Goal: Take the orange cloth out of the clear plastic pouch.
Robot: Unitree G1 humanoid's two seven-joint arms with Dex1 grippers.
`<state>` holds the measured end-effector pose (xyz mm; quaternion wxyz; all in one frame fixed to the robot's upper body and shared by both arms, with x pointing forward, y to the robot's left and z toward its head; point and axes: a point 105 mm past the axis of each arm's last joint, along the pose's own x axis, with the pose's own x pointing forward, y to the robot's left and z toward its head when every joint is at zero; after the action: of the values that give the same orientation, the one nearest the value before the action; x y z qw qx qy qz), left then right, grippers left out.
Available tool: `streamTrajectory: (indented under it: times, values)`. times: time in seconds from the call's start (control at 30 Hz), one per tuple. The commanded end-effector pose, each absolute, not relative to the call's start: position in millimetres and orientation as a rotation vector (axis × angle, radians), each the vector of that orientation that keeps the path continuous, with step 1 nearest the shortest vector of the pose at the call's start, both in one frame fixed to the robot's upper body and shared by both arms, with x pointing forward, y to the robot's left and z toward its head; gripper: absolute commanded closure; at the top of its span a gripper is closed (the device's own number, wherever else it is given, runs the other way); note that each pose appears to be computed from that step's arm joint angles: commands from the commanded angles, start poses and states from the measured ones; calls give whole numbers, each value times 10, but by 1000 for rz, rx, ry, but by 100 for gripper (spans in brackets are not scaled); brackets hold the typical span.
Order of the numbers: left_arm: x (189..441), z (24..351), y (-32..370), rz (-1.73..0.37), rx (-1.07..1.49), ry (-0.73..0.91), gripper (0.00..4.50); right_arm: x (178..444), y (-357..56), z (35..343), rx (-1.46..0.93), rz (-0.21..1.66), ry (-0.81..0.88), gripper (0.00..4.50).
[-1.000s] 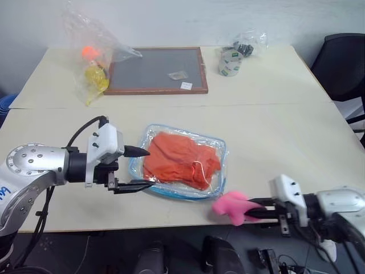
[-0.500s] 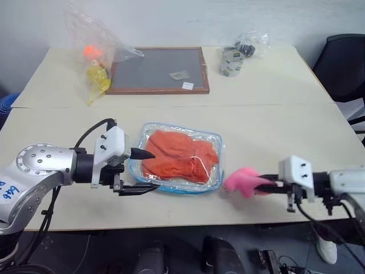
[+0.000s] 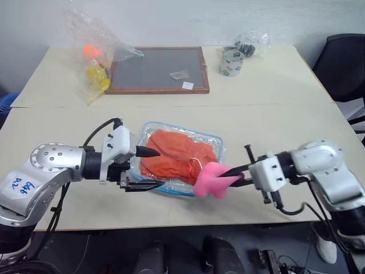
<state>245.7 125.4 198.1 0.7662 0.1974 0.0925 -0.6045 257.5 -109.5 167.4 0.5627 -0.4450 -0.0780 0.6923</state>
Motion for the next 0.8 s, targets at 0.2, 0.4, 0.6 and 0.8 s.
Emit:
streamTrajectory:
  times: [0.2, 0.4, 0.6, 0.8]
  values:
    - [2463, 2018, 1162, -1327, 446, 162, 41, 2633, -1148, 1565, -1133, 1667, -203, 205]
    - [2569, 1976, 1043, -1361, 442, 157, 41, 2635, -1073, 1595, -1155, 1617, -283, 5]
    - [2660, 2024, 901, -1431, 456, 126, 41, 2568, -1204, 1747, -1192, 1580, -294, 5]
    - [2849, 1939, 537, -1568, 538, 107, 41, 2503, -1209, 2003, -1143, 1471, -364, 5]
